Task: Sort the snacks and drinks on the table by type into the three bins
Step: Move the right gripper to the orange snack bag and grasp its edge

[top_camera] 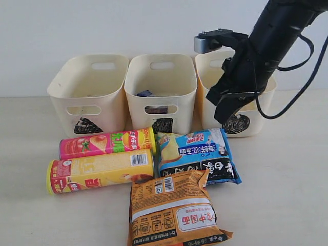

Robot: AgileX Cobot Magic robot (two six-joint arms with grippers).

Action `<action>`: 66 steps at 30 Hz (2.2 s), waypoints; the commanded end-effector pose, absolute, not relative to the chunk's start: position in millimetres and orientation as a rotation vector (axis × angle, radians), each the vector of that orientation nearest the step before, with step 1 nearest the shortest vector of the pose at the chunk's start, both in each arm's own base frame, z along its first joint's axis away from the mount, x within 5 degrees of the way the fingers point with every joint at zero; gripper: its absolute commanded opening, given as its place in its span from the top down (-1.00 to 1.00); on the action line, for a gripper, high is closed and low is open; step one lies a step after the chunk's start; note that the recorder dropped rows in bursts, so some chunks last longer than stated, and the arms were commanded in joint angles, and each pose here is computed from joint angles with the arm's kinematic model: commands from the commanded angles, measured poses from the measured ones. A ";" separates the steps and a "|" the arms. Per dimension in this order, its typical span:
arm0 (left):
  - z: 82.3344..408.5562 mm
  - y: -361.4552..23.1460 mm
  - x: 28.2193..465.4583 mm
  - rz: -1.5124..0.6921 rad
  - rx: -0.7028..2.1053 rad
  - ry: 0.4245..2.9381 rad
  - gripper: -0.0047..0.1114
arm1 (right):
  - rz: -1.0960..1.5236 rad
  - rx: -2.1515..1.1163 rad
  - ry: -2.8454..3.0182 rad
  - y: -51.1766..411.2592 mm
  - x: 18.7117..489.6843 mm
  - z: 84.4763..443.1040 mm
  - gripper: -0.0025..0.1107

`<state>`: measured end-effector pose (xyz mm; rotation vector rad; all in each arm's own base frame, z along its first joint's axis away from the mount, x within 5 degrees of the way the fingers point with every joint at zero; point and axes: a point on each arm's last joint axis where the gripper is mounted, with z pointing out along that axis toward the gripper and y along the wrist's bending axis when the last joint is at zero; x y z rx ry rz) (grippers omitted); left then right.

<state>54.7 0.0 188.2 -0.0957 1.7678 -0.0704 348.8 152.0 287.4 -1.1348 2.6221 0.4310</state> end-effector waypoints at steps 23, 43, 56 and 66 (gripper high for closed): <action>186.8 0.3 54.6 -0.062 -0.094 1.773 0.85 | 1.030 -0.645 2.652 100.3 259.1 163.7 0.49; 186.8 0.3 54.6 -0.062 -0.094 1.773 0.85 | 1.187 -0.396 2.683 108.3 276.4 104.2 -0.31; 186.8 0.3 54.6 -0.062 -0.094 1.773 0.85 | 1.151 -0.425 2.720 126.8 277.0 85.6 -0.31; 186.8 0.3 54.6 -0.062 -0.094 1.773 0.85 | 1.174 -0.512 2.737 149.9 280.7 77.7 -0.29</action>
